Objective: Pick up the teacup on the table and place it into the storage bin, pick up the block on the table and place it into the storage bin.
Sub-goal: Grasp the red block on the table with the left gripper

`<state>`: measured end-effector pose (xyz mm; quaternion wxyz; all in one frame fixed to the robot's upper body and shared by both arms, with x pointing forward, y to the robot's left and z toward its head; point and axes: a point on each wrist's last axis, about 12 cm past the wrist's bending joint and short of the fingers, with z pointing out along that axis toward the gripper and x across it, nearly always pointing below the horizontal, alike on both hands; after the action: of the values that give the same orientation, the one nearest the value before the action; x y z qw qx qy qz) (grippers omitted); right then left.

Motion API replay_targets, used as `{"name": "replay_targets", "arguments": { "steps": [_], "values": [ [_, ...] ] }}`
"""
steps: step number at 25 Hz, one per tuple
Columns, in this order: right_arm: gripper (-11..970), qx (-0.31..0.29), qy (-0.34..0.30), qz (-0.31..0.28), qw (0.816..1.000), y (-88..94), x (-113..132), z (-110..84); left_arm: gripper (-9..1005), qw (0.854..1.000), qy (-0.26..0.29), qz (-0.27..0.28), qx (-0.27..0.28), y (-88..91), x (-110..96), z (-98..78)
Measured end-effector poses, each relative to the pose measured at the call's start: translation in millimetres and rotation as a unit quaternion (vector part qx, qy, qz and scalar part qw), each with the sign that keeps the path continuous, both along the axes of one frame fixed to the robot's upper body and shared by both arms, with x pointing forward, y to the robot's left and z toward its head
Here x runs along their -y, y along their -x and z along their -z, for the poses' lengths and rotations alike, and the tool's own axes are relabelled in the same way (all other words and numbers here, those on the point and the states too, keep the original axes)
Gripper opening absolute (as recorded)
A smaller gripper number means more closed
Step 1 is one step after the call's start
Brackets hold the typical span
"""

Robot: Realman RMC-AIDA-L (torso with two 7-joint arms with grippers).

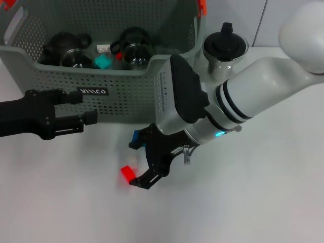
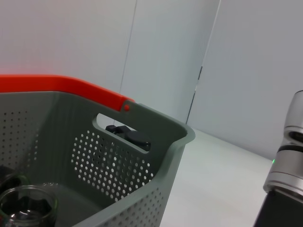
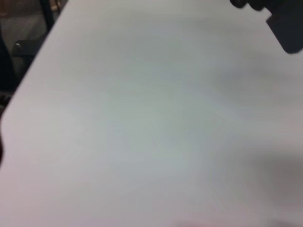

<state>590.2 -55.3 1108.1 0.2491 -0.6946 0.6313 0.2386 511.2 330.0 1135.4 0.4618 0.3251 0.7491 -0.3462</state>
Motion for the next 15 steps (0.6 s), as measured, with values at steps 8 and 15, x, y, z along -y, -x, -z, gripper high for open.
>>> {"name": "replay_targets", "arguments": {
  "steps": [8,15],
  "values": [
    [943,0.000,-0.008,0.062,0.998,-9.4,6,2.0,705,1.000,0.000,0.001,0.001,-0.5,0,-0.4],
    [944,-0.002,-0.010,0.142,0.990,-21.1,13,6.9,705,1.000,0.000,0.001,0.002,-1.3,1,-0.9]
  ]
}}
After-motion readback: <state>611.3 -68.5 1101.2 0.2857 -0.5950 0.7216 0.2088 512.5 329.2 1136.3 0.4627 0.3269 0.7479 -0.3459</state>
